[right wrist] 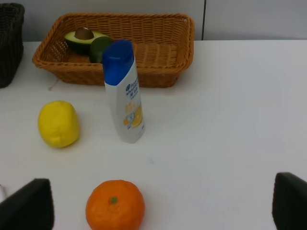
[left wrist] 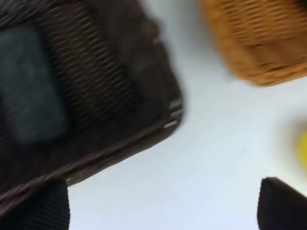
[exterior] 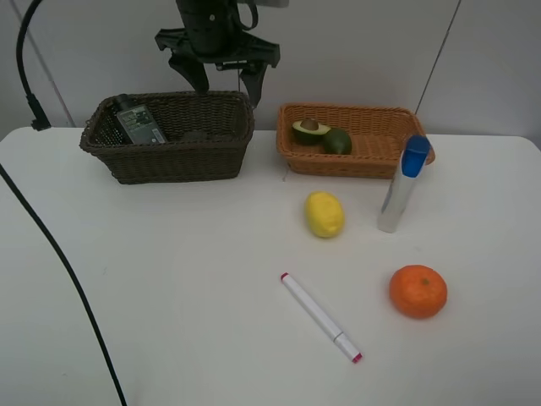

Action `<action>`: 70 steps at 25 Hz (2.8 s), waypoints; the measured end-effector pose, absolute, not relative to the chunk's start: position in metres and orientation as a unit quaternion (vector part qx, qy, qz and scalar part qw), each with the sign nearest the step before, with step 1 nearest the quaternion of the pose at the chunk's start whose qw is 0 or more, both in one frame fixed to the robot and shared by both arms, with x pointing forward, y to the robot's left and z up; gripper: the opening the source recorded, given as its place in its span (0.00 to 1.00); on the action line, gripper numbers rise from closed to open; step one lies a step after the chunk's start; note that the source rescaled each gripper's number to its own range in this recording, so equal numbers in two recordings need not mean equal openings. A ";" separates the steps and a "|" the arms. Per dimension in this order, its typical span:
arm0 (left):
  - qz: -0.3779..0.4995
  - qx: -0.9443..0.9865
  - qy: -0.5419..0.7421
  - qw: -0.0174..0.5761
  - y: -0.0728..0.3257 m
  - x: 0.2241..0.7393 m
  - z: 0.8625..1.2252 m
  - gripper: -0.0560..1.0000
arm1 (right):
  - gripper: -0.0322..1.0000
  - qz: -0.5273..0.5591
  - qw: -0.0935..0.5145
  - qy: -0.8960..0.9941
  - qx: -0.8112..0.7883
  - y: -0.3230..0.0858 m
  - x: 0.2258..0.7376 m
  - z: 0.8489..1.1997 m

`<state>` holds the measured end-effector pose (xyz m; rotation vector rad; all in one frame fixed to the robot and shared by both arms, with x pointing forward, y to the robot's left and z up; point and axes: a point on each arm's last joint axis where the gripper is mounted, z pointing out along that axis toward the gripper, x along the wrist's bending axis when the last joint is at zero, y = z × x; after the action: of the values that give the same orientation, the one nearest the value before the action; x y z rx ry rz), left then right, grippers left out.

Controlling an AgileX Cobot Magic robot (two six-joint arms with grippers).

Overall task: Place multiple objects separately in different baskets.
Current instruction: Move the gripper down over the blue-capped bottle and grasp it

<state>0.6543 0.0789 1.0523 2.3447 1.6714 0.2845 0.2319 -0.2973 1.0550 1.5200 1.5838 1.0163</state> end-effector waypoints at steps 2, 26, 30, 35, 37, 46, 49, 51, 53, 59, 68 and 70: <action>0.098 0.792 0.593 0.108 0.106 0.652 1.056 1.00 | 1.00 0.393 0.353 0.612 0.588 -0.297 0.232 1.055; 0.175 0.697 0.661 0.218 0.294 0.293 1.088 1.00 | 1.00 0.393 0.353 0.612 0.588 -0.297 0.232 1.055; 0.248 0.702 0.601 0.290 0.298 0.258 1.079 1.00 | 1.00 0.393 0.353 0.612 0.588 -0.297 0.232 1.055; 0.295 0.681 0.567 0.356 0.298 0.238 1.064 1.00 | 1.00 0.393 0.353 0.612 0.588 -0.297 0.232 1.055; 0.298 0.681 0.557 0.369 0.297 0.234 1.057 1.00 | 1.00 0.393 0.353 0.612 0.588 -0.297 0.232 1.055; 0.302 0.698 0.527 0.380 0.294 0.226 1.047 1.00 | 1.00 0.393 0.353 0.612 0.588 -0.297 0.232 1.055; 0.302 0.698 0.526 0.380 0.294 0.226 1.047 1.00 | 1.00 0.393 0.353 0.612 0.588 -0.297 0.232 1.055; 0.302 0.698 0.526 0.380 0.294 0.226 1.047 1.00 | 1.00 0.393 0.353 0.612 0.588 -0.297 0.232 1.055; 0.302 0.698 0.526 0.380 0.294 0.226 1.047 1.00 | 1.00 0.393 0.353 0.612 0.588 -0.297 0.232 1.055; 0.304 0.695 0.531 0.379 0.294 0.227 1.047 1.00 | 1.00 0.393 0.353 0.612 0.588 -0.297 0.232 1.055; 0.317 0.675 0.554 0.370 0.293 0.226 1.047 1.00 | 1.00 0.326 0.288 0.632 0.642 -0.296 0.285 1.073; 0.317 0.675 0.554 0.370 0.293 0.226 1.047 1.00 | 1.00 0.276 0.255 0.641 0.669 -0.297 0.318 1.077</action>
<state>0.2264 0.2927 1.0473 1.7328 1.4207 0.8147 0.3181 -0.2966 1.0768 1.8184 1.7415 0.7492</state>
